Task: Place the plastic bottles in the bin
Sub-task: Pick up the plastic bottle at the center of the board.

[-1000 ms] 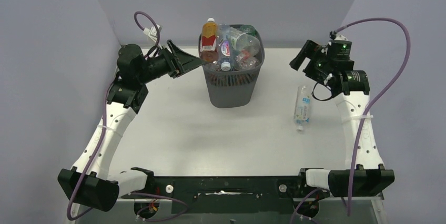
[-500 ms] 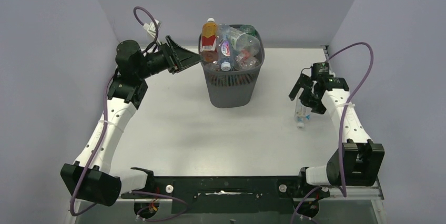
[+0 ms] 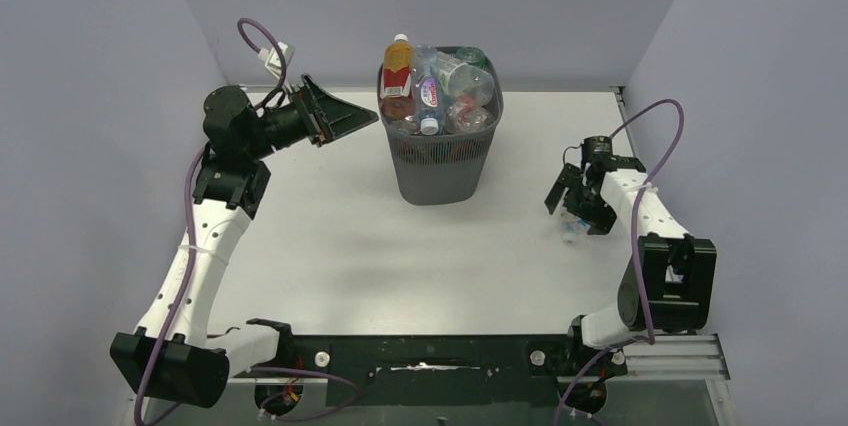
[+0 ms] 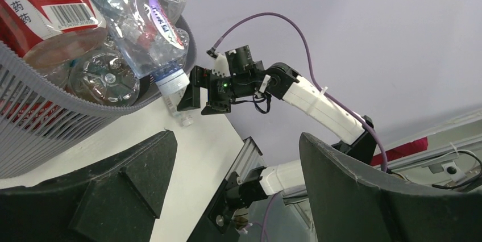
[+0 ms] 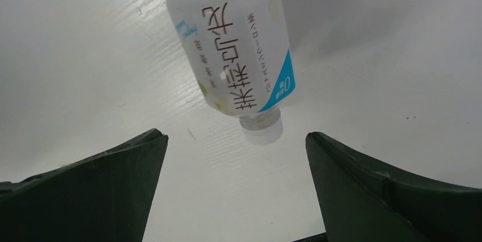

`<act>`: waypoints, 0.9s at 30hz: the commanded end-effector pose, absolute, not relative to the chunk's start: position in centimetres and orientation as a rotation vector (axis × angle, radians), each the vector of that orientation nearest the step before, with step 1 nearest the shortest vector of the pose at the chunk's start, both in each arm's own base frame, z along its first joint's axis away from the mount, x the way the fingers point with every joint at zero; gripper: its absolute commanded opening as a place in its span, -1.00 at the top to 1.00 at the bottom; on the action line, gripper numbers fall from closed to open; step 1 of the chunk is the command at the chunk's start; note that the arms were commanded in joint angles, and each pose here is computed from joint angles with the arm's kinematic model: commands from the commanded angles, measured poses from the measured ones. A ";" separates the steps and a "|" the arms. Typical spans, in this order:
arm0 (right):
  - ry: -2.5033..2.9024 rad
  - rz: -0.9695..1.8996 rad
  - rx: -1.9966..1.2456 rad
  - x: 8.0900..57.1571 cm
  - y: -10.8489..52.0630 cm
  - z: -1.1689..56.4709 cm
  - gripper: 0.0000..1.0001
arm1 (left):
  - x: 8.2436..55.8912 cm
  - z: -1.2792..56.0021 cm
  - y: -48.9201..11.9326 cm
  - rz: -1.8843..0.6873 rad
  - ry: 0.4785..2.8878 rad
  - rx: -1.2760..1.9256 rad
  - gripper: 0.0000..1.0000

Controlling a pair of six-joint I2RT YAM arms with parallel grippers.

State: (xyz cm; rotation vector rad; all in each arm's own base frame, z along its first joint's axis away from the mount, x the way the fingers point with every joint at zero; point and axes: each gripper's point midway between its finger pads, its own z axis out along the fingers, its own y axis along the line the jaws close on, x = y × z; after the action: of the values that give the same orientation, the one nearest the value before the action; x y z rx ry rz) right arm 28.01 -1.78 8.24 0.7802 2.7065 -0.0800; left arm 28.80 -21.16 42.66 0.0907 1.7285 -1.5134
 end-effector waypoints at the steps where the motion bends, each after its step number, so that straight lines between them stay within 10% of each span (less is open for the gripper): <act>1: 2.672 -0.138 0.782 29.3 -3.4 7.2 -1.00 | 27.9 43.9 -20.7 -1.509 1.661 0.156 -0.58; 13: 2.686 -0.079 0.721 31.0 -3.6 4.8 -0.87 | 28.0 42.6 -20.3 -1.484 1.690 0.102 -0.59; 27: 2.591 0.238 0.524 30.5 0.2 8.5 -0.16 | 29.7 39.5 -20.2 -1.442 1.760 0.064 -0.59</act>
State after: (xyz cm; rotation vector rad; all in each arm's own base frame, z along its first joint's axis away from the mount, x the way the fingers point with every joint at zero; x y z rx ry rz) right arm 29.01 -1.10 4.65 0.6222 2.7226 0.1023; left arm 29.05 -20.42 39.48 0.0350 1.7840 -1.4731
